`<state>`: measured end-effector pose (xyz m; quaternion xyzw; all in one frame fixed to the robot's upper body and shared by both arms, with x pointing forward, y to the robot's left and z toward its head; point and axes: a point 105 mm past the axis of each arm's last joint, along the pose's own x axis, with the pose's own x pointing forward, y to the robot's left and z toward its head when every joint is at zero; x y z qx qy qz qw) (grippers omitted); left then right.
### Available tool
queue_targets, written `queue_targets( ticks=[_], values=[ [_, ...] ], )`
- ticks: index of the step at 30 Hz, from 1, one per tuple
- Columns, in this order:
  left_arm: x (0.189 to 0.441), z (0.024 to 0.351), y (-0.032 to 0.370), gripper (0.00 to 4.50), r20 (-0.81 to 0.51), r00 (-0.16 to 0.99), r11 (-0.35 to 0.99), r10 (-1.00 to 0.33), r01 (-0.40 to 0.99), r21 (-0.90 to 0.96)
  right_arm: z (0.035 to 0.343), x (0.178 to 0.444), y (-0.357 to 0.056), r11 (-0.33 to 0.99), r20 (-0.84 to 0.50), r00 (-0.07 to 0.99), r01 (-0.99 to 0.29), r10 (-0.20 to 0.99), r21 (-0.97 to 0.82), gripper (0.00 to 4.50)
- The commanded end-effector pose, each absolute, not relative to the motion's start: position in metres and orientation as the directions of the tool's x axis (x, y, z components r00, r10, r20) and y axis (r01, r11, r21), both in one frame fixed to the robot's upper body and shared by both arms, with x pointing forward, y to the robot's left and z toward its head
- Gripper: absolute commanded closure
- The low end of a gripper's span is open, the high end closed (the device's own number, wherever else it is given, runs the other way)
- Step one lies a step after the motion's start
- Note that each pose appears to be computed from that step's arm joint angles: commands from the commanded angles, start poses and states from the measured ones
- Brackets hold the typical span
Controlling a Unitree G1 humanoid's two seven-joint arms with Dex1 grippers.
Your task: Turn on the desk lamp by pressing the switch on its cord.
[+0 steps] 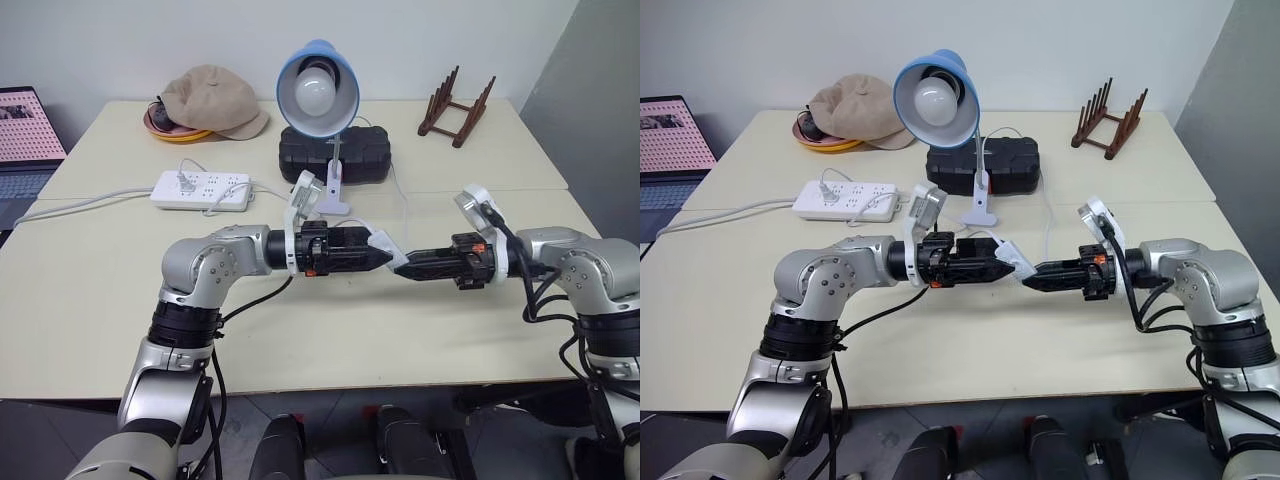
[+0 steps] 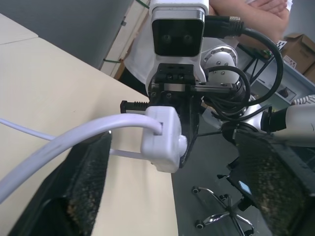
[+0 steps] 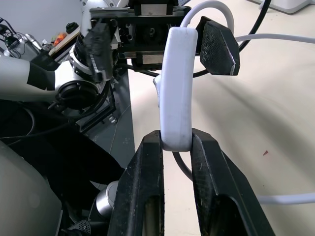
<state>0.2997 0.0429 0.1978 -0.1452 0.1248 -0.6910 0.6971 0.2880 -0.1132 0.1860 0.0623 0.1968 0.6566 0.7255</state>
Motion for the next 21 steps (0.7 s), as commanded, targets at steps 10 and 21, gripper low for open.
queue_targets(
  ticks=[10, 21],
  values=[
    [0.2946, 0.2079, 0.0376, 3.19, 0.048, -0.02, -0.034, -0.999, 0.944, -0.33, 0.2017, 0.2829, -0.1122, 0.104, -0.175, 0.052, -0.948, 0.983, 0.302, 4.1],
    [0.2913, 0.2089, 0.0411, 3.98, 0.061, -0.026, -0.046, -0.998, 0.931, -0.362, 0.1961, 0.2819, -0.1127, 0.1, -0.187, 0.042, -0.946, 0.981, 0.308, 4.1]
  ],
)
